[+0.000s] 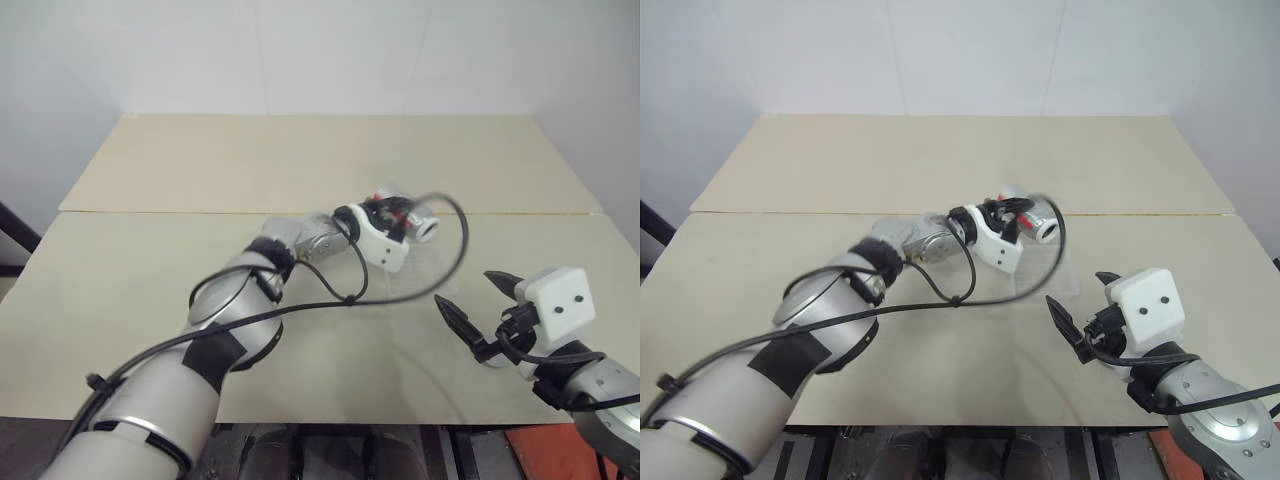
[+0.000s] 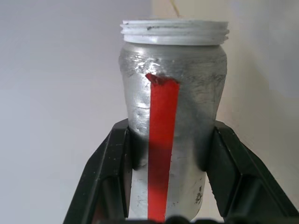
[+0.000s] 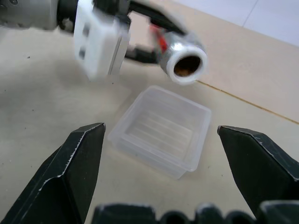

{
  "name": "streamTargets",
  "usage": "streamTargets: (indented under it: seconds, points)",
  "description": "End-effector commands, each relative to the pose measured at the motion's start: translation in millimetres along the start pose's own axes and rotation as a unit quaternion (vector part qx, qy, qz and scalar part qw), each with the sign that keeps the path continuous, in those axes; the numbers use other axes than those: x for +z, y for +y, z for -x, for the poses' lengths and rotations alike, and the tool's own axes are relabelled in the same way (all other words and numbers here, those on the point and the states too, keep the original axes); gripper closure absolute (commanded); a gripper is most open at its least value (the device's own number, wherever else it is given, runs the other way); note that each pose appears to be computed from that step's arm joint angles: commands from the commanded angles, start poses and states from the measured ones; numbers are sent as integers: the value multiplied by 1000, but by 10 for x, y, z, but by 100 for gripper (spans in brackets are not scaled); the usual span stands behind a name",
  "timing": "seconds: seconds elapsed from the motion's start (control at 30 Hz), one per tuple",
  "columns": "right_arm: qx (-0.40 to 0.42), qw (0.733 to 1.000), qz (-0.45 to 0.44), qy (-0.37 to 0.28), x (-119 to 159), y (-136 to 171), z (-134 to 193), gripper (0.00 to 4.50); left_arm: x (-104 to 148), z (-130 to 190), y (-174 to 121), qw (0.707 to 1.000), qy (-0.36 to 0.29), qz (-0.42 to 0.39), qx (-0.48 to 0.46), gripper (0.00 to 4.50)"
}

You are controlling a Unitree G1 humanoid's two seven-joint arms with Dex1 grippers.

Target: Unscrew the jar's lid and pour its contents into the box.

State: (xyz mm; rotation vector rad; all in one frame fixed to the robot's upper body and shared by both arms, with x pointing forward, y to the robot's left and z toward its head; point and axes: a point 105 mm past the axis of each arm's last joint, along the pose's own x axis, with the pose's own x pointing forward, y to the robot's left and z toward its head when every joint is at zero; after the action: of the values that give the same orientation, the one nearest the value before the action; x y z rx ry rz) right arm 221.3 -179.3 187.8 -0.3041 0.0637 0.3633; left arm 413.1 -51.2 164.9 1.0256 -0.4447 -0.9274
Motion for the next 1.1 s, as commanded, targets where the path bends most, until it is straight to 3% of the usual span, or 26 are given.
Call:
streamTargets:
  seconds: [0.03, 0.13, 0.3, 0.33, 0.4, 0.47, 0.53, 0.67, 0.87, 1.1]
  points:
    - [1, 1000, 10, -14, 56, 13, -5, 3, -1, 52, 296, 967, -40, 248, 48, 263]
    - [2, 1000, 10, -15, 54, 9, -21, 3, -79, 116, 361, 951, -45, 297, 70, 263]
    - [3, 1000, 14, -15, 52, 4, -38, 3, -112, 180, 517, 962, -34, 255, 94, 263]
    - [2, 1000, 14, -15, 52, 3, -37, 3, -68, 194, 611, 981, -22, 155, 111, 263]
    - [1, 1000, 15, -15, 54, 3, -43, 3, 59, 206, 781, 990, -14, -16, 142, 263]
    - [1, 1000, 16, -16, 54, 10, -50, 3, 240, 193, 956, 963, -14, -211, 167, 263]
    - [0, 1000, 17, -16, 49, 15, -55, 3, 376, 178, 1015, 922, -31, -344, 176, 263]
    - [-7, 1000, 16, -18, 38, 22, -56, 3, 559, 72, 841, 855, -83, -493, 139, 263]
    - [-16, 1000, 14, -13, -1, 44, -24, 3, 491, 0, 366, 778, -143, -609, 59, 263]
    - [-23, 1000, 14, -8, -34, 16, 28, 3, 544, -68, 256, 762, -156, -627, 45, 263]
